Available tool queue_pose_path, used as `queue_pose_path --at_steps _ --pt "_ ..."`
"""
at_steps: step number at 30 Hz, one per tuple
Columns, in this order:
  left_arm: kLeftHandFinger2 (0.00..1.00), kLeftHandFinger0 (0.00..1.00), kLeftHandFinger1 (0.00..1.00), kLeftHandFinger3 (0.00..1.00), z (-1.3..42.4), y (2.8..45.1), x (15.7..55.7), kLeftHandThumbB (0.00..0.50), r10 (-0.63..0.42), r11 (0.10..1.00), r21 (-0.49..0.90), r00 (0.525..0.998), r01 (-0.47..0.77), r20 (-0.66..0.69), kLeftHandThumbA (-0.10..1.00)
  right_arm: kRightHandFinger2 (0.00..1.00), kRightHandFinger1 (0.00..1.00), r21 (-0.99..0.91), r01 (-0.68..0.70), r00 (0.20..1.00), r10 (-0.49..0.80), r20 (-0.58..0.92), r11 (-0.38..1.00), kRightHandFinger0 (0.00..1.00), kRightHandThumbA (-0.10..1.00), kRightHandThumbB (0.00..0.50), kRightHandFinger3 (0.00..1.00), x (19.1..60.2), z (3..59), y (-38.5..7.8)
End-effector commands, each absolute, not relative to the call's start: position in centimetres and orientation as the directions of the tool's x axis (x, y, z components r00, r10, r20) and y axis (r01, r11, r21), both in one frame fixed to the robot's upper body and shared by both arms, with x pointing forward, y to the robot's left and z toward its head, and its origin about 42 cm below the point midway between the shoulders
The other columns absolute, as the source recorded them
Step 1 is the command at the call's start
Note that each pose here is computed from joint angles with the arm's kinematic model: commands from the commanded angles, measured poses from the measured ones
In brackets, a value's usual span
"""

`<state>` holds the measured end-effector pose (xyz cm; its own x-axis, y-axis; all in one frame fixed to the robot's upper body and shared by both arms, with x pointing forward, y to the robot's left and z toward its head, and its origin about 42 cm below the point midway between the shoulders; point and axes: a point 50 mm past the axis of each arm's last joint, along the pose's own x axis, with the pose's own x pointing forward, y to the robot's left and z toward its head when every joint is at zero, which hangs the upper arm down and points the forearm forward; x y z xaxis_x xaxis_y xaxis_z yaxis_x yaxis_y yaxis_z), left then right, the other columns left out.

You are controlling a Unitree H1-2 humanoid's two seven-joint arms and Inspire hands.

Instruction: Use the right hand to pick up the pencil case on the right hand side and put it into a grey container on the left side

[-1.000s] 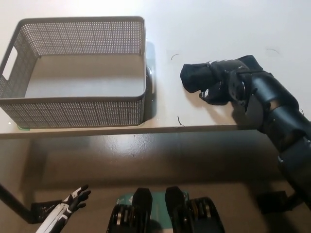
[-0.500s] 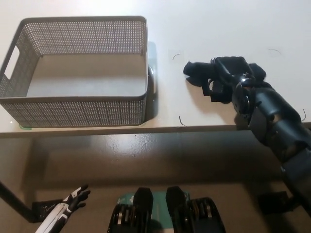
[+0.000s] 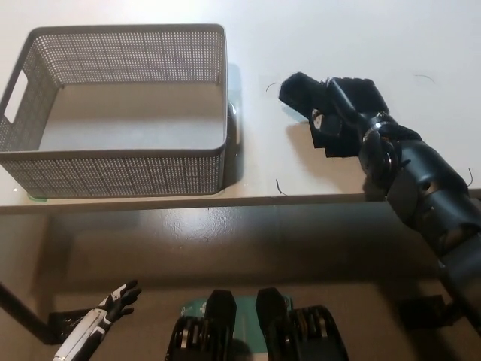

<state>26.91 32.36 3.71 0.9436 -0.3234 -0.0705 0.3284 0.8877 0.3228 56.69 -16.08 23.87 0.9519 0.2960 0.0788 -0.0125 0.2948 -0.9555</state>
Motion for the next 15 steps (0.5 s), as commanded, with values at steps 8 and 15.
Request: queue_pose_path --at_steps 8,15 --pt "1.0 1.0 1.0 1.0 4.4 33.1 26.9 0.332 -0.334 0.879 0.344 0.941 0.33 -0.05 1.0 0.83 0.48 -0.837 0.233 0.735 0.474 0.485 0.495 0.0 -0.1 0.135 0.95 57.0 39.8 -8.3" --pt "1.0 1.0 1.0 1.0 4.3 33.0 26.8 0.339 -0.333 0.88 0.338 0.941 0.334 -0.062 1.0 0.61 0.24 -0.818 0.26 0.634 0.548 0.546 0.514 0.0 -0.1 0.171 0.51 54.6 44.4 -1.6"
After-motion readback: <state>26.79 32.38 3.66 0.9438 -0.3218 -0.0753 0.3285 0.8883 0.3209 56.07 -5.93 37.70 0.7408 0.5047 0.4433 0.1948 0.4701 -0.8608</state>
